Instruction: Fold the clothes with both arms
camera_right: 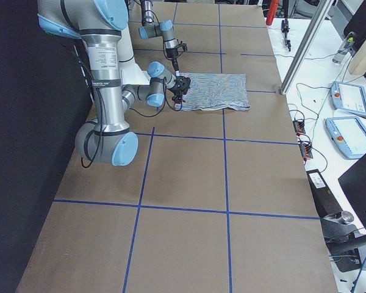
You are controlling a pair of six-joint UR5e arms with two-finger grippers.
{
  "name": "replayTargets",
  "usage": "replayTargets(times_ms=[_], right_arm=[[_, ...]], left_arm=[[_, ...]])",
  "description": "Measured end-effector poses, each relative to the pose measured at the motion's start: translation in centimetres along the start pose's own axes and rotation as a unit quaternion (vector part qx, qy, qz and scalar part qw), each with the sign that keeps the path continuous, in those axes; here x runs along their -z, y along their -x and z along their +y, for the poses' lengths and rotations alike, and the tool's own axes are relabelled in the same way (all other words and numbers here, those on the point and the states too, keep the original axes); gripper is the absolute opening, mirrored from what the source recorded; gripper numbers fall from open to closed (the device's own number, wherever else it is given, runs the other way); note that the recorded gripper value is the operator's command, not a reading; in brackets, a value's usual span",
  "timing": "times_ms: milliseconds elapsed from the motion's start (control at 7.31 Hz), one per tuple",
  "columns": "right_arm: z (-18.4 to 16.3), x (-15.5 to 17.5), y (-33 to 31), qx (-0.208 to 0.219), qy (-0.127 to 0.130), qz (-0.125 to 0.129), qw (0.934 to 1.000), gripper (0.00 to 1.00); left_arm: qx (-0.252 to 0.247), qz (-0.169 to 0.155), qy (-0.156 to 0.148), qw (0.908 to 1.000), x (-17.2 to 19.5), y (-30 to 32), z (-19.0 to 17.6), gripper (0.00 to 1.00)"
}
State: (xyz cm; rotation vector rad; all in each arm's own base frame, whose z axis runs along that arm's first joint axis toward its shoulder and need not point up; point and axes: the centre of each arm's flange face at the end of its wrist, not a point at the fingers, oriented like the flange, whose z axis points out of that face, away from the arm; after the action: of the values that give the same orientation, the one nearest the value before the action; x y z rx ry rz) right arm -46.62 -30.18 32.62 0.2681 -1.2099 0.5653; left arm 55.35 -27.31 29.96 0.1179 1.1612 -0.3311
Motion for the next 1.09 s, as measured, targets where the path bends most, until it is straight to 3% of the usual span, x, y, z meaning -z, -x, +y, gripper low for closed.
replayTargets(times_ms=[821, 958, 1095], right_arm=[[0.17, 0.00, 0.02, 0.001, -0.002, -0.001, 1.0000, 0.92], [0.24, -0.01, -0.01, 0.002, -0.002, -0.001, 1.0000, 0.92], [0.35, -0.04, -0.06, 0.002, -0.001, 0.000, 1.0000, 0.92]], left_arm=[[-0.005, -0.028, -0.005, 0.9996, 0.01, 0.30, -0.53, 0.52], [-0.006, -0.029, -0.004, 0.9995, -0.12, 0.31, -0.42, 0.42], [-0.006, -0.029, -0.003, 0.9996, -0.11, 0.23, -0.33, 0.02]])
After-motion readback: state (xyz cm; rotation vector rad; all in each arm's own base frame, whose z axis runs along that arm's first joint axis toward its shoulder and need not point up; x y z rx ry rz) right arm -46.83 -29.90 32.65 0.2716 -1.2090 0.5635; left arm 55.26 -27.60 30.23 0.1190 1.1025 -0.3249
